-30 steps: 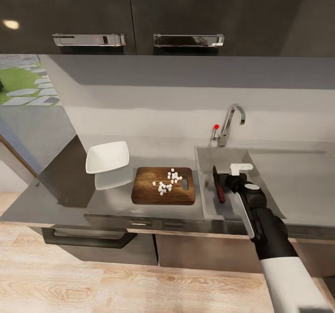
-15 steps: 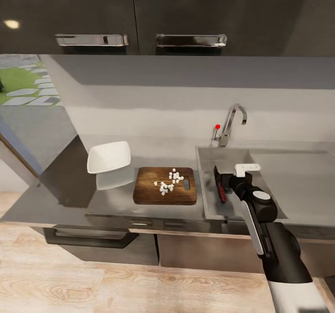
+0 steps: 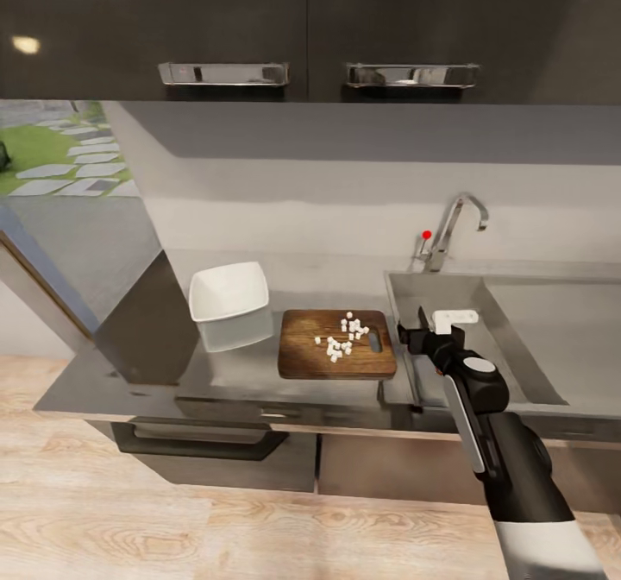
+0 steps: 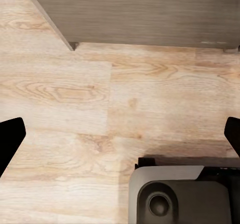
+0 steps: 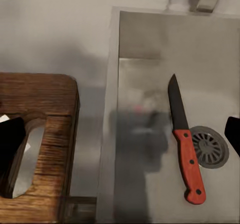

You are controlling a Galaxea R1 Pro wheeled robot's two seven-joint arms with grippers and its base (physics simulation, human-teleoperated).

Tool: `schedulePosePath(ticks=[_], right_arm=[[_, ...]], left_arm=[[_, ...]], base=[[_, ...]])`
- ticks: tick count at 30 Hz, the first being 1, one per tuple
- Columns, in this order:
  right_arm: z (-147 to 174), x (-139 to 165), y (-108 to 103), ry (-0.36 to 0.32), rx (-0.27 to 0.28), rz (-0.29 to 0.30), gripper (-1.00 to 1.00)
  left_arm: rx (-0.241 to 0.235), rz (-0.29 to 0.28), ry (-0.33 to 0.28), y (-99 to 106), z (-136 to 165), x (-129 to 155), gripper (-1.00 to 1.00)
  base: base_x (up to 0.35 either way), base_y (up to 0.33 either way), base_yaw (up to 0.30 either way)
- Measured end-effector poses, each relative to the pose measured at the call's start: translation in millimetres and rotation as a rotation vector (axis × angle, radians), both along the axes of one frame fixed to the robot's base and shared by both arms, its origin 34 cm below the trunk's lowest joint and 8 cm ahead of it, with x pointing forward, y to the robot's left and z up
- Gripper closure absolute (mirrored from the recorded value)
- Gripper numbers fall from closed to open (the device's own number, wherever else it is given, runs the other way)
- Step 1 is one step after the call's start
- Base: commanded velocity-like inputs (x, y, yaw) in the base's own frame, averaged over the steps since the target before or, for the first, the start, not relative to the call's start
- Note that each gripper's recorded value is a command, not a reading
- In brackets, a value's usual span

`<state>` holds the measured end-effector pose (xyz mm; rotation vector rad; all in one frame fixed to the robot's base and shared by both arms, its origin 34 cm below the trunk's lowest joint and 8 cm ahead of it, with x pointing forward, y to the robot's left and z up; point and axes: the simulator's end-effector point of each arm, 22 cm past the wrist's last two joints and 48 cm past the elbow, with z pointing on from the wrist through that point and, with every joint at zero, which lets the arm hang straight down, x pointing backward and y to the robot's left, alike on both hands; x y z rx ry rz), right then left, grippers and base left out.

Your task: In the kitchen, take the Vidalia onion out of the sink, dice it on the chopping board with the paring knife, put the diced onion into the bowl on the countertop, then place both the paring knife and the chopping board into the sink.

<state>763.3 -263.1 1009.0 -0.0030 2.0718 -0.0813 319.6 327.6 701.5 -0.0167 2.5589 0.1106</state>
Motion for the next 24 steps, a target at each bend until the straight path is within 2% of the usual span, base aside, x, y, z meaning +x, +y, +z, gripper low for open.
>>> schedulePosePath(ticks=[13, 24], right_arm=[[-33, -6, -2, 0.073, -0.002, -0.003, -1.0], [-40, -7, -2, 0.086, -0.001, -0.004, -1.0]], left_arm=[[0.0, 0.0, 0.0, 0, 0, 0, -1.0], [0.002, -0.004, 0.002, -1, 0, -1, -1.0]], base=[[0.091, 0.131, 0.0], [0.007, -0.046, 0.0]])
